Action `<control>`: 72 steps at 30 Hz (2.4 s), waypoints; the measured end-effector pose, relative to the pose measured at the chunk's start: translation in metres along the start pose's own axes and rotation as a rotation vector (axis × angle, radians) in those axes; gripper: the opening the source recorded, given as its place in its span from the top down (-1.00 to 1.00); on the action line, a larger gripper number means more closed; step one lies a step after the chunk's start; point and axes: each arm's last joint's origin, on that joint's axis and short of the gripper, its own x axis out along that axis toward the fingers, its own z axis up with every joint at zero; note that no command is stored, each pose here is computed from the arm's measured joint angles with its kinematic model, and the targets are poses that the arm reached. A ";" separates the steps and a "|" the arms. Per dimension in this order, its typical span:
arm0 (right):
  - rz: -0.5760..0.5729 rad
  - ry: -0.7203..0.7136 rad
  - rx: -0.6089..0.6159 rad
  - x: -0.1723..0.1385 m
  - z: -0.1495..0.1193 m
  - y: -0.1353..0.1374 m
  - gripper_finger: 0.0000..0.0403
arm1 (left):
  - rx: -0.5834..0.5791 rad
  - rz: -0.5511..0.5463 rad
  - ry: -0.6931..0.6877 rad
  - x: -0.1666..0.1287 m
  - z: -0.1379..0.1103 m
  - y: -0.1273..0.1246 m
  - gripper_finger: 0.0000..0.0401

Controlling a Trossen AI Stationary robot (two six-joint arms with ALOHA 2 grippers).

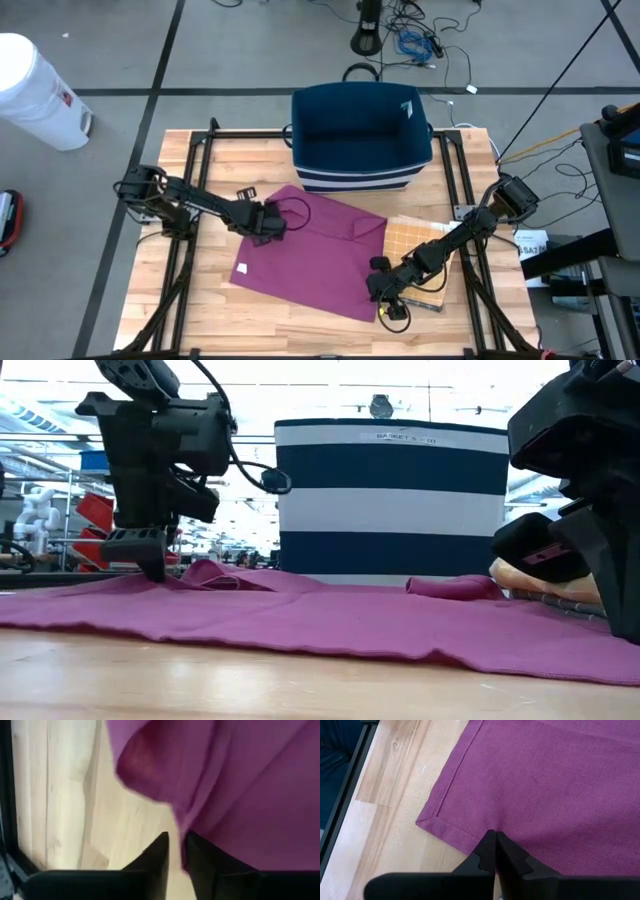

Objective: Fold towel
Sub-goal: Fold the purple towel

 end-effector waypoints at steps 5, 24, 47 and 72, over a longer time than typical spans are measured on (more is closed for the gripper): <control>-0.001 0.002 0.000 0.000 0.000 0.000 1.00 | 0.033 -0.016 -0.082 -0.007 0.001 -0.011 0.42; 0.000 0.003 0.010 0.000 -0.001 0.000 1.00 | -0.195 0.095 -0.395 -0.049 0.006 0.018 0.27; 0.013 -0.015 -0.020 0.001 0.001 0.001 1.00 | -0.179 -0.175 -0.158 -0.019 0.014 0.065 0.27; 0.012 -0.021 -0.030 0.001 0.002 0.001 1.00 | -0.169 -0.257 -0.204 0.014 0.005 0.068 0.30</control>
